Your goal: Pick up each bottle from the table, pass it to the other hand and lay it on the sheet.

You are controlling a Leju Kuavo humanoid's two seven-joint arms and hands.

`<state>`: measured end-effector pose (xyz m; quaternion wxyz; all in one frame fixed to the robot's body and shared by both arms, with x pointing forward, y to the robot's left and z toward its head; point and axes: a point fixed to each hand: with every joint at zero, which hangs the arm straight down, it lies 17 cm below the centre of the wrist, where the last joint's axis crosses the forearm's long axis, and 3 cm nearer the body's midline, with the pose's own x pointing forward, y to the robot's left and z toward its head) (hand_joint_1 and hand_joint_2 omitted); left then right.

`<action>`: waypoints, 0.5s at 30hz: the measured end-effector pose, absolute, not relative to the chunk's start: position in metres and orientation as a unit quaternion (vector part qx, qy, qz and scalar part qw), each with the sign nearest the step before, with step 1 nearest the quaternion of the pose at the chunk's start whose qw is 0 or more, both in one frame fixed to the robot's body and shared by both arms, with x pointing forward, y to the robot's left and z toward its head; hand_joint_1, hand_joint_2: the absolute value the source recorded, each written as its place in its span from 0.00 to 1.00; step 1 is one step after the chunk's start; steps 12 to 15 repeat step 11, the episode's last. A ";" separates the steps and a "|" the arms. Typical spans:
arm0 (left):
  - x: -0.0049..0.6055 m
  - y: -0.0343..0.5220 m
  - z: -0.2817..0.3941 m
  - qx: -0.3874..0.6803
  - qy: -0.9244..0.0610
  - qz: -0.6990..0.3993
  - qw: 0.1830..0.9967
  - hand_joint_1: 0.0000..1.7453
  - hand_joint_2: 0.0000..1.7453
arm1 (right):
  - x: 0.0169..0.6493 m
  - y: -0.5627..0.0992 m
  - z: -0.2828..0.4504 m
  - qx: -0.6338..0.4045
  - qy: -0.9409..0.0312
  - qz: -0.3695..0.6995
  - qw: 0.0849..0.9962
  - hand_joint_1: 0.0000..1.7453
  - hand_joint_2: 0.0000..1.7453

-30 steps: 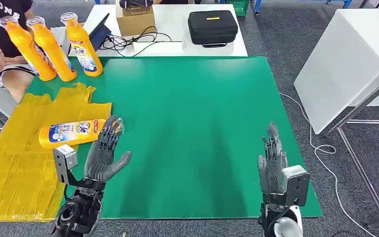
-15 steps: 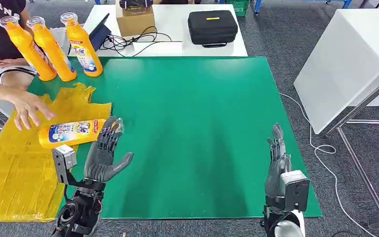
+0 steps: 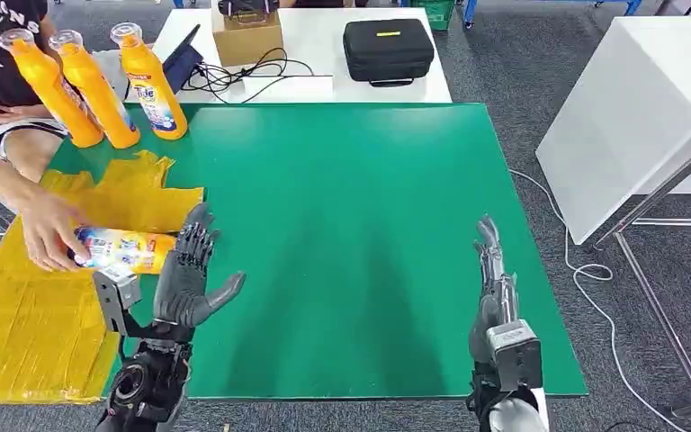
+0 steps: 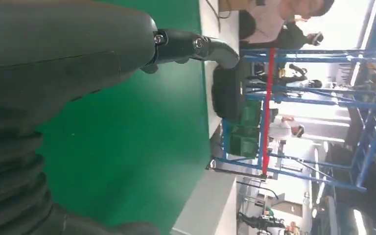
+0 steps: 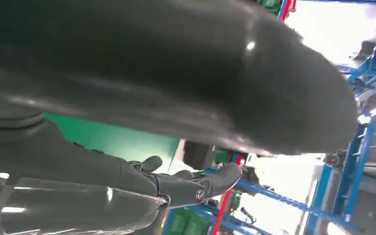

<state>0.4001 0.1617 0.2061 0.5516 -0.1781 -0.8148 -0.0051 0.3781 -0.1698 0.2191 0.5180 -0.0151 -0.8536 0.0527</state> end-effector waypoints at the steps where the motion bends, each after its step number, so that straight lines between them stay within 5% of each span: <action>1: 0.400 0.162 0.207 -0.178 -0.815 -0.005 0.551 0.00 1.00 | 0.378 -0.169 0.219 -0.015 -0.854 0.053 0.518 0.00 0.00; 2: 0.399 0.162 0.208 -0.179 -0.817 -0.005 0.548 0.00 1.00 | 0.378 -0.169 0.220 -0.014 -0.854 0.054 0.516 0.00 0.00; 3: 0.398 0.161 0.211 -0.183 -0.820 -0.006 0.542 0.00 0.00 | 0.377 -0.167 0.220 -0.010 -0.856 0.057 0.513 0.00 0.00; 15: 0.393 0.150 0.230 -0.220 -0.834 -0.022 0.506 0.00 0.00 | 0.371 -0.160 0.228 0.002 -0.870 0.073 0.488 0.00 0.00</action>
